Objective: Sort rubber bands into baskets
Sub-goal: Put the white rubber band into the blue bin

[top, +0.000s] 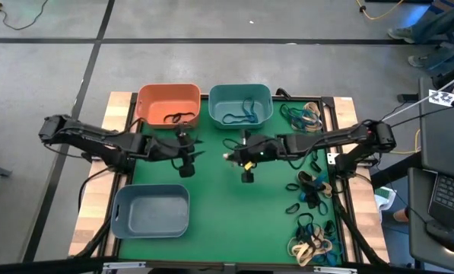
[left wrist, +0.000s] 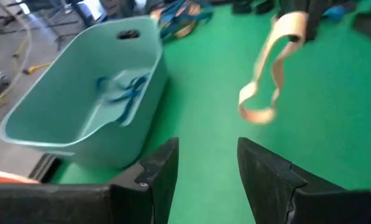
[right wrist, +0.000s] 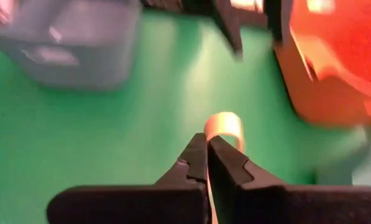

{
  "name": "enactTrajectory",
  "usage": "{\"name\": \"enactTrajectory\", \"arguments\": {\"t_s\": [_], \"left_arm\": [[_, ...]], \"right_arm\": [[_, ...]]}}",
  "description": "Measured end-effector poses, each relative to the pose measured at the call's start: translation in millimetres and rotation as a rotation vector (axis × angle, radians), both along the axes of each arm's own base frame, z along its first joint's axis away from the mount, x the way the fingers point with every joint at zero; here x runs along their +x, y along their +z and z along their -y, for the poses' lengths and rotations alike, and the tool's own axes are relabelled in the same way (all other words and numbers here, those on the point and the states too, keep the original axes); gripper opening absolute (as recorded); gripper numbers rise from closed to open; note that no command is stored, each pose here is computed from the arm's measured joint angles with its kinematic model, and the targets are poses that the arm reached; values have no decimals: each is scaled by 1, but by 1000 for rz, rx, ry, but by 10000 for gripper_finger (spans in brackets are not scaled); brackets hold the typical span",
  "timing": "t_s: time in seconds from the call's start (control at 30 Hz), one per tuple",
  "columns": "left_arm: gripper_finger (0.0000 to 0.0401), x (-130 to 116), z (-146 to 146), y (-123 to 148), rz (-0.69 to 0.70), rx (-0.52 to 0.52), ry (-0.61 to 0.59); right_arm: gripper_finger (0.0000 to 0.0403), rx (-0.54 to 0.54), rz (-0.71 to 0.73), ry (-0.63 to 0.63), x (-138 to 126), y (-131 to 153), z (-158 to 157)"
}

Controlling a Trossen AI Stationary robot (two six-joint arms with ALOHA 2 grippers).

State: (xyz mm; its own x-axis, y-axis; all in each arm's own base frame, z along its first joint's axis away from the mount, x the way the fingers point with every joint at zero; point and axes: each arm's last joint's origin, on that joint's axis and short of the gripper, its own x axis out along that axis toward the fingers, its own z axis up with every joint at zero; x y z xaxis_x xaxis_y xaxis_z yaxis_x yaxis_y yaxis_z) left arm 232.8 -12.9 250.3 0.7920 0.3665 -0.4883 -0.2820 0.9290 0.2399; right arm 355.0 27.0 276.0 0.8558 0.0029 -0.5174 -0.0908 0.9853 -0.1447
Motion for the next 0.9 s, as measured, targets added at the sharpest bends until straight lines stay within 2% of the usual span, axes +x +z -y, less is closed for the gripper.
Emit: {"name": "enactTrajectory", "arguments": {"t_s": [0.17,0.4,0.6,0.73,0.9], "left_arm": [[162,0,14,1,52,-40,-39],[162,0,27,-8,179,-93,-92],[162,-1,40,-11,192,-189,-217],[162,3,41,-15,185,-200,-211],[162,10,43,-16,221,-171,-232]], "right_arm": [[4,14,125,106,7,8,-14],[3,21,197,152,21,-2,-27],[3,4,245,162,33,-13,-28],[3,-12,329,209,38,-10,-30],[3,-21,342,216,39,-9,-29]]}}
